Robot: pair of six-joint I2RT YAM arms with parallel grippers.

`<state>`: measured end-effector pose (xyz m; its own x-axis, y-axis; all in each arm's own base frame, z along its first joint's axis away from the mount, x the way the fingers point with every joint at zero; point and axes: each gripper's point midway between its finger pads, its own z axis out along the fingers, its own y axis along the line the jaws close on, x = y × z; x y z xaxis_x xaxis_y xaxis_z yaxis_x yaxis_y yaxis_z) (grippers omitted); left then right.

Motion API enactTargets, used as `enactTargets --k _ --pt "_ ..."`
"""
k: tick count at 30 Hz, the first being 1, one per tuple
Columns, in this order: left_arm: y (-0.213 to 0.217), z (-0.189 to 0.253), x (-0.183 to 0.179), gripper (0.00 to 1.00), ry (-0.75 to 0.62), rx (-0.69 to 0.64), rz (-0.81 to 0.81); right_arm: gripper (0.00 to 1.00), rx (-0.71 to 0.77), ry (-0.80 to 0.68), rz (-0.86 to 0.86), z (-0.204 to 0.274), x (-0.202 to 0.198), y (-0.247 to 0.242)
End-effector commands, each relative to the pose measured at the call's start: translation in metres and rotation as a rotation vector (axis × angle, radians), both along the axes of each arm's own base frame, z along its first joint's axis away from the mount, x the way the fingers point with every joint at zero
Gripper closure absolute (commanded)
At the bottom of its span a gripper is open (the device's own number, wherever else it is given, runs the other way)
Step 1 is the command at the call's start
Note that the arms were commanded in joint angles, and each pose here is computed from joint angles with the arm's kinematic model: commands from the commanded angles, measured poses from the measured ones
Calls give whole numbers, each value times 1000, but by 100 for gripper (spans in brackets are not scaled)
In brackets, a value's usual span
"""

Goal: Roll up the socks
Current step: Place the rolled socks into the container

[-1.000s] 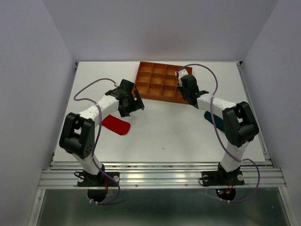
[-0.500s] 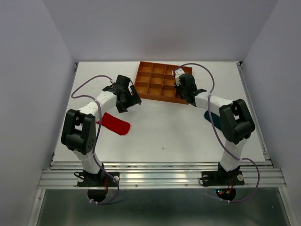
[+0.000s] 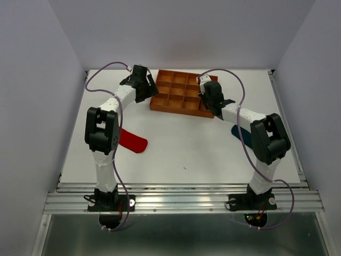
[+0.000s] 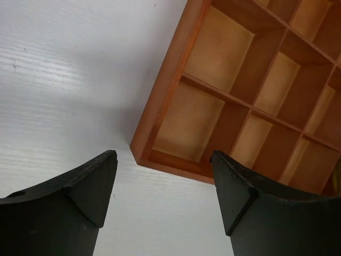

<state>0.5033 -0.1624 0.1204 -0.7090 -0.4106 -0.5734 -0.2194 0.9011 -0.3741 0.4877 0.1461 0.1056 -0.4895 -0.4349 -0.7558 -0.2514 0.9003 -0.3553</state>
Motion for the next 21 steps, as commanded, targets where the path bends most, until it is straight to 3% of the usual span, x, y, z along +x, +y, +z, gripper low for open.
enactTargets --k 1,6,12,15,16,19,21 --pt "9 2 17 18 -26 80 -38 99 70 -185 -55 77 16 -7" --pt "20 -19 28 25 10 151 -14 99 46 -201 -99 83 16 -23" --pt "14 -41 35 41 37 153 -45 99 27 -217 -121 92 17 -37" --pt "8 -49 33 57 47 126 -68 99 11 -212 -126 89 17 -39" --pt "7 -49 31 70 45 118 -72 99 3 -207 -136 86 18 -44" --pt "7 -51 24 90 50 116 -79 99 -21 -201 -122 84 20 -44" --pt "10 -59 16 96 62 117 -81 99 -41 -197 -119 80 23 -45"
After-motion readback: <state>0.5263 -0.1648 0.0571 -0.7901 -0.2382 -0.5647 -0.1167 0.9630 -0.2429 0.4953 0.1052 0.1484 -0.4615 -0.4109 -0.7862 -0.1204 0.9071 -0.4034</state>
